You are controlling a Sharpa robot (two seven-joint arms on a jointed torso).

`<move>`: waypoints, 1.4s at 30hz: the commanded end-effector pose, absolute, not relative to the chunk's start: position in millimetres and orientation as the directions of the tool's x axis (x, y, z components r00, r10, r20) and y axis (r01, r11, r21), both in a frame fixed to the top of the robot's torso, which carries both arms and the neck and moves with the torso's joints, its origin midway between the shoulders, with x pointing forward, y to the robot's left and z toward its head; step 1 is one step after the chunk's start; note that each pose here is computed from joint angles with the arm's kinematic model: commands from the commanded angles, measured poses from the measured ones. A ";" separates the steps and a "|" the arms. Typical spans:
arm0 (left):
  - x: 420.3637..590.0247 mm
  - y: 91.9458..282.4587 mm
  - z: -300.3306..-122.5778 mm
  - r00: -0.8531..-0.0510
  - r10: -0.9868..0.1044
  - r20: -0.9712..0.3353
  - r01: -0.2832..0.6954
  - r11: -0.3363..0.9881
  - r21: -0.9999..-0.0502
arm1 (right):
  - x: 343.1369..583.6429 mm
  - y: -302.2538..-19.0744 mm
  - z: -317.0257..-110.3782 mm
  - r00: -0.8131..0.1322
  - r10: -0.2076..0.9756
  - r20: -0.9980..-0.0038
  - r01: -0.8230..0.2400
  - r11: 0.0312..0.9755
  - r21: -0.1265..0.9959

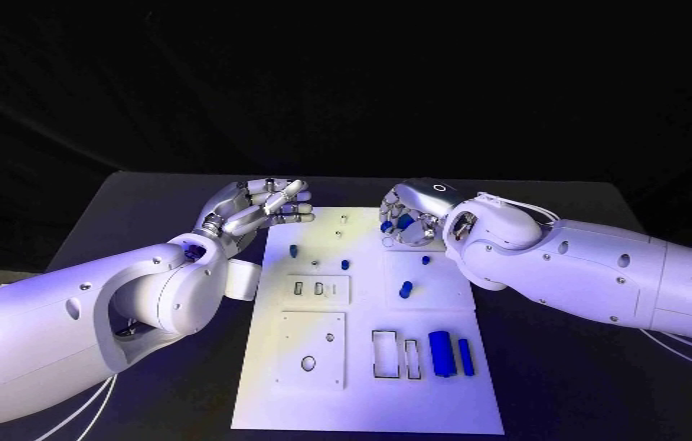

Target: Assemble the parts on the task board

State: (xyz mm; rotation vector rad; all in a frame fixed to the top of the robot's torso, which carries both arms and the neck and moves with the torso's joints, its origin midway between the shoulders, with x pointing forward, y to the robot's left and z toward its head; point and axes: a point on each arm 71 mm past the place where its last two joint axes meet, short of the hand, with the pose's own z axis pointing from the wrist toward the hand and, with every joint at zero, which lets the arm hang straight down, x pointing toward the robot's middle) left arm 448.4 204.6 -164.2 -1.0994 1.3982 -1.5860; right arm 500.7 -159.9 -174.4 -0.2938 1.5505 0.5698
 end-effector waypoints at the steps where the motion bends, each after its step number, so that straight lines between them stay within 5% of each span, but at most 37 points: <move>1: 449.2 204.9 -162.3 -0.352 -0.927 0.133 -0.003 -0.141 -0.990 | 499.7 -158.8 -167.8 -0.004 0.220 -0.975 -0.512 0.838 0.191; 20: 448.8 201.3 -162.1 -0.360 -0.922 0.141 -0.008 -0.148 -0.989 | 517.1 -114.5 -167.5 -0.014 0.236 -0.972 -0.526 0.825 0.208; 42: 450.0 200.1 -158.9 -0.366 -0.920 0.141 -0.007 -0.149 -0.989 | 526.0 -97.1 -173.7 -0.045 0.217 -0.975 -0.529 0.823 0.207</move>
